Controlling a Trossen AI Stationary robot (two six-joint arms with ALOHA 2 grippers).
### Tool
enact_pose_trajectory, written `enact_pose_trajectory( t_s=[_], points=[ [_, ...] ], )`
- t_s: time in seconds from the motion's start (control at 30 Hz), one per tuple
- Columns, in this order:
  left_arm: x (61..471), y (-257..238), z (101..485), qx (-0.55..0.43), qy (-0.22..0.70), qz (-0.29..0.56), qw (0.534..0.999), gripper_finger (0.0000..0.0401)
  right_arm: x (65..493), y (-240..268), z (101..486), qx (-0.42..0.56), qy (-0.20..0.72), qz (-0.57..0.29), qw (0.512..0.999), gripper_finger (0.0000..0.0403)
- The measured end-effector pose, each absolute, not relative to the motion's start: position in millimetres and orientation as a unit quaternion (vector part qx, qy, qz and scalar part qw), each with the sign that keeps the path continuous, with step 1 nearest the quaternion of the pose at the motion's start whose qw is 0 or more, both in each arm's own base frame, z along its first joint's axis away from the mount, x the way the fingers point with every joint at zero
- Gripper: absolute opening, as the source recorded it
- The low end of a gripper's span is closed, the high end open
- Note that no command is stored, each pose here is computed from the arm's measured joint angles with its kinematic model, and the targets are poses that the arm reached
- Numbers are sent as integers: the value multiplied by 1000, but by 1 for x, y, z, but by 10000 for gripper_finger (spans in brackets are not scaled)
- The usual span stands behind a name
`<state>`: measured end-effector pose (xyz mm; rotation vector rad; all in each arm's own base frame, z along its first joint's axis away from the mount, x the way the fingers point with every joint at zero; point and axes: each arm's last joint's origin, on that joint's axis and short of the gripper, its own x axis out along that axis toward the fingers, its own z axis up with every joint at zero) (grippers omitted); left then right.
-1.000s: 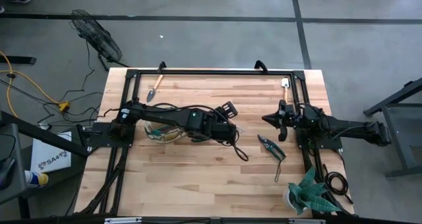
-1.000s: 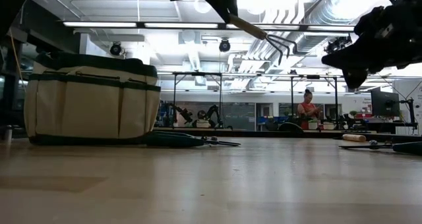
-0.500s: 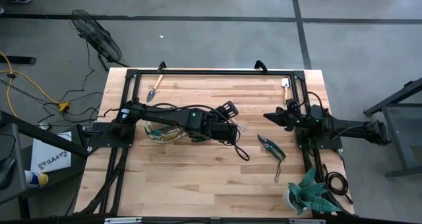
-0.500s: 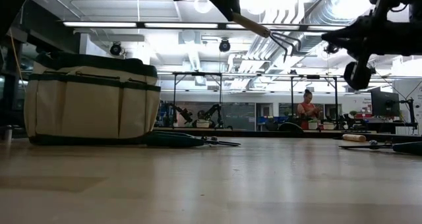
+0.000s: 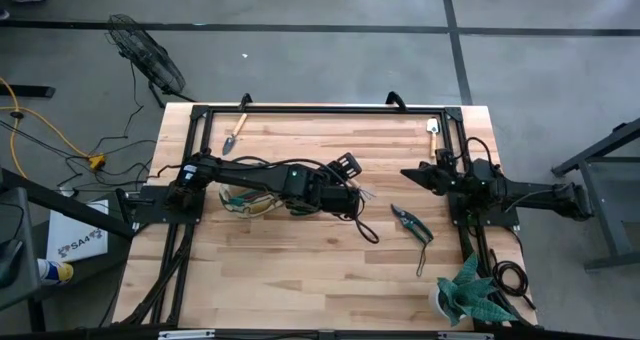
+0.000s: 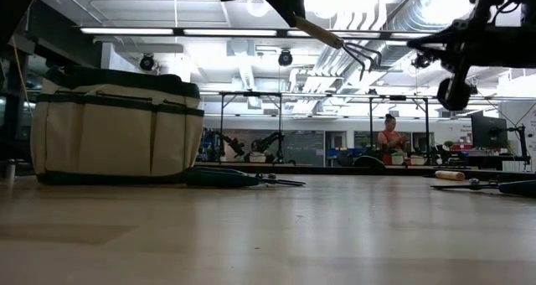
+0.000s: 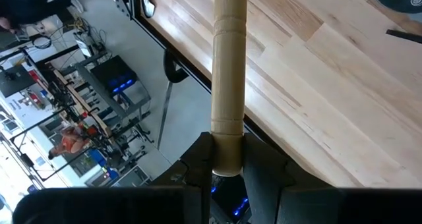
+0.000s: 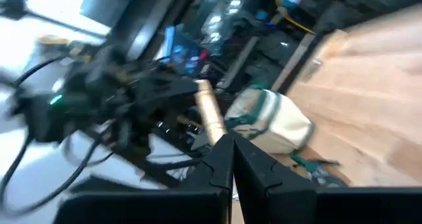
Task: Pick & Place Garden tools in Gardening bag
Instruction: Put the light brown hand rake into the white gardening bag
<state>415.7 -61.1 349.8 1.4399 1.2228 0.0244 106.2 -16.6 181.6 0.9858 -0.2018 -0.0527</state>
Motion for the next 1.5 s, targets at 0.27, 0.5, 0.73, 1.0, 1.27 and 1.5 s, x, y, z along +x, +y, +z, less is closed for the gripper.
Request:
enact_pose_trajectory(
  t_s=[0.27, 0.5, 0.73, 1.0, 1.27, 1.5],
  points=[
    [416, -61, 350, 617, 524, 8, 587, 57, 114, -16, 216, 381, -68, -20, 922, 2],
    [416, -61, 350, 617, 525, 8, 586, 57, 145, -12, 246, 272, 12, 0, 962, 56],
    [415, -61, 350, 617, 525, 8, 586, 57, 188, -14, 246, 254, 96, -13, 962, 204],
    [415, -61, 349, 617, 527, 6, 584, 57, 228, -12, 237, 230, 150, 0, 962, 265],
    [415, -61, 349, 617, 527, 5, 584, 57, 254, -13, 234, 220, 154, 14, 963, 248],
    [415, -61, 349, 617, 528, 5, 584, 57, 257, -14, 231, 220, 161, 8, 962, 193]
  ],
)
